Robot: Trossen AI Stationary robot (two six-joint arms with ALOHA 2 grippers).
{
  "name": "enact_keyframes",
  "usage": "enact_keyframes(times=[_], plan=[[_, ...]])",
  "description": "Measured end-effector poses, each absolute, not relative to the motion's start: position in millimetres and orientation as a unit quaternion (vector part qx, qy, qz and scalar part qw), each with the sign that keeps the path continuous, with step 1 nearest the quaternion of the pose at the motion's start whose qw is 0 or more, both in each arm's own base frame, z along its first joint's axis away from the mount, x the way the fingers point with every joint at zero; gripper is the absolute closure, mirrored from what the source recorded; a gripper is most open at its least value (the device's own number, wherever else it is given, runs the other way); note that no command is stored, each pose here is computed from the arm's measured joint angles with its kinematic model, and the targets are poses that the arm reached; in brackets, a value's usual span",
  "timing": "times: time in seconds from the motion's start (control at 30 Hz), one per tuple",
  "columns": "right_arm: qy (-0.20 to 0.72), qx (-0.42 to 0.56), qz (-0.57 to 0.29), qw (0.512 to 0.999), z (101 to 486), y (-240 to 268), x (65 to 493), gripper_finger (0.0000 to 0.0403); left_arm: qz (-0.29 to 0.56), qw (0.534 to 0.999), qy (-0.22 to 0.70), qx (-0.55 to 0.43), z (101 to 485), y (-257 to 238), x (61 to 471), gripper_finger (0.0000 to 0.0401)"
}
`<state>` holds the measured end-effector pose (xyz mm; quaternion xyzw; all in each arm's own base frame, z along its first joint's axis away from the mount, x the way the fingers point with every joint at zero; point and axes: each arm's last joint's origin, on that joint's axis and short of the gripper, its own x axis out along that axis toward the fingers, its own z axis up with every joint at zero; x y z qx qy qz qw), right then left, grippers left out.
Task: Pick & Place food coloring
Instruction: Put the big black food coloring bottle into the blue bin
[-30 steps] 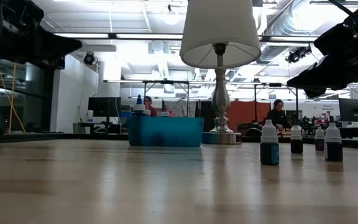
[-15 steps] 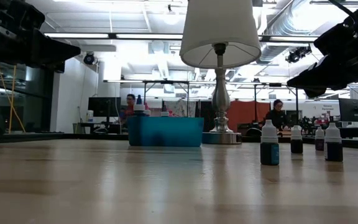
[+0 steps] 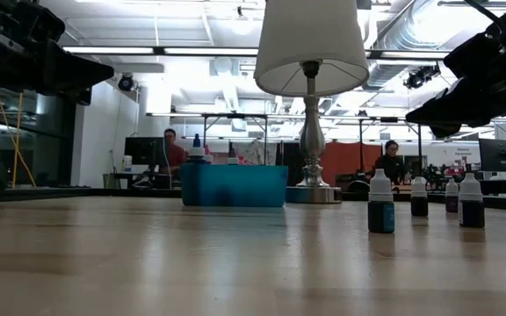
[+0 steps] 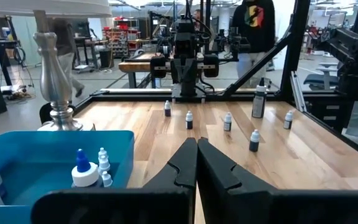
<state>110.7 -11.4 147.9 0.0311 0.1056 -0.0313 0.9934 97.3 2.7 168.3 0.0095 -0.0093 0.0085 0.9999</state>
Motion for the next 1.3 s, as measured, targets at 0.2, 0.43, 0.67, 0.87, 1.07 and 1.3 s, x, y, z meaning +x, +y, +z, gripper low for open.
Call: enact_keyframes(times=[0.2, 0.43, 0.67, 0.87, 1.07, 1.3], plan=[[0.106, 0.031, -0.031, 0.993, 148.0, -11.4, 110.7, 0.0402, 0.009, 1.000, -0.009, 0.010, 168.2, 2.7, 97.3, 0.0401], [0.105, 0.031, -0.032, 0.993, 148.0, -11.4, 110.7, 0.0402, 0.009, 1.000, -0.009, 0.010, 168.2, 2.7, 97.4, 0.0401], [0.106, 0.020, -0.030, 0.994, 148.0, -11.4, 110.7, 0.0402, 0.009, 1.000, -0.009, 0.010, 168.2, 2.7, 97.4, 0.0401], [0.106, 0.022, -0.031, 0.994, 148.0, -11.4, 110.7, 0.0402, 0.009, 1.000, -0.008, 0.010, 168.1, 2.7, 97.4, 0.0401], [0.106, 0.022, -0.031, 0.994, 148.0, -11.4, 110.7, 0.0402, 0.009, 1.000, -0.009, 0.010, 168.2, 2.7, 97.4, 0.0401], [0.105, 0.053, -0.034, 0.992, 147.9, -11.4, 110.7, 0.0402, 0.009, 1.000, -0.008, 0.010, 168.1, 2.7, 97.4, 0.0401]])
